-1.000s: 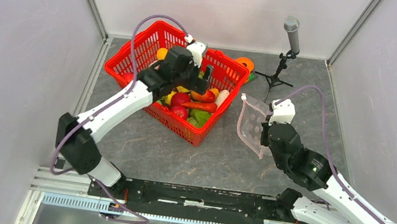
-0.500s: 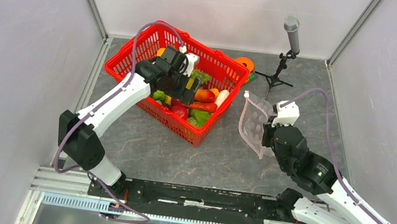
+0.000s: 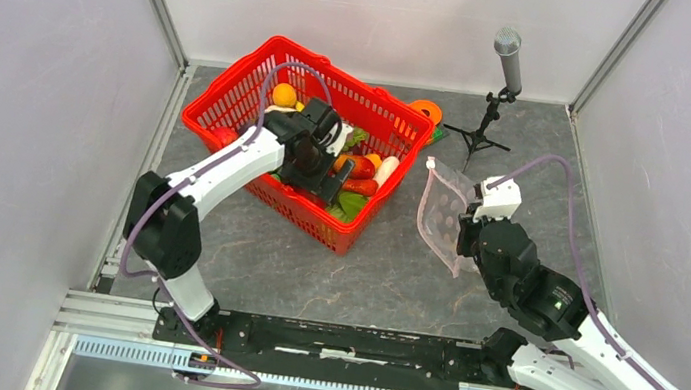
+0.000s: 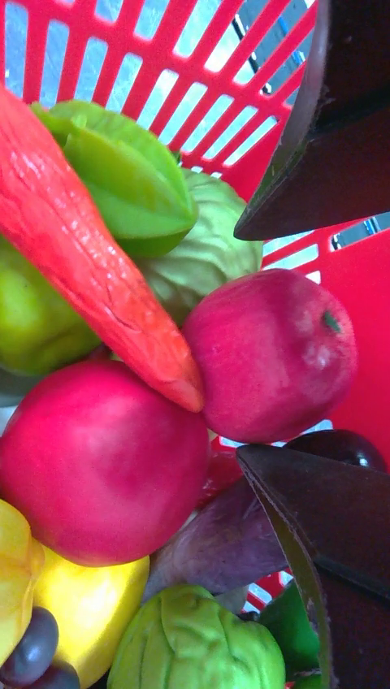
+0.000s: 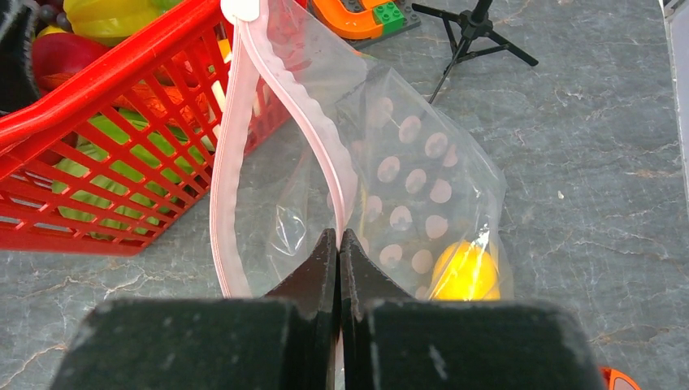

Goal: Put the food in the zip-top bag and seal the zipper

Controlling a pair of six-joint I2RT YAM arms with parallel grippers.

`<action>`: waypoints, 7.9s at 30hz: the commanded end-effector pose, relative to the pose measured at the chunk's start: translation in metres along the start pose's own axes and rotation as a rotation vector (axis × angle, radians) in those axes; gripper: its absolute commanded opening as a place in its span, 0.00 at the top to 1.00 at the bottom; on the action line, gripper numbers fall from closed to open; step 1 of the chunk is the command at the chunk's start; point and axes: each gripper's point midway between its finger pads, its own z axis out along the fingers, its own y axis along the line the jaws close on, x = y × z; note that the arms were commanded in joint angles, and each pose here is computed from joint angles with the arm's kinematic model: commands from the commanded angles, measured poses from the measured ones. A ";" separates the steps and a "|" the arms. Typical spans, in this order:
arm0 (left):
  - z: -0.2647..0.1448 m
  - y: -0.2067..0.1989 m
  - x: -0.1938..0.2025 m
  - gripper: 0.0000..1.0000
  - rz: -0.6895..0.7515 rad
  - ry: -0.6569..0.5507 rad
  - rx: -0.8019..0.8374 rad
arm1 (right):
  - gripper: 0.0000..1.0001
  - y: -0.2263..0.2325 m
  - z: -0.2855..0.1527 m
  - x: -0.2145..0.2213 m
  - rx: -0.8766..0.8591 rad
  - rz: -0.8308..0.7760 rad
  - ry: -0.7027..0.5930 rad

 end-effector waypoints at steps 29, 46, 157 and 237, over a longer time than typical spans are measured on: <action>-0.132 -0.029 -0.070 0.92 -0.005 -0.580 0.098 | 0.99 0.003 0.005 -0.005 0.002 0.045 -0.045; -0.203 -0.205 -0.096 0.82 0.055 -0.895 0.837 | 0.99 0.010 -0.002 -0.023 -0.055 0.224 -0.149; -0.036 0.026 -0.062 0.73 -0.151 -0.404 -0.045 | 0.95 -0.009 -0.009 -0.014 -0.010 0.239 -0.201; -0.085 -0.265 -0.113 0.51 0.689 -0.936 0.135 | 0.95 0.010 -0.026 -0.042 -0.165 0.345 -0.275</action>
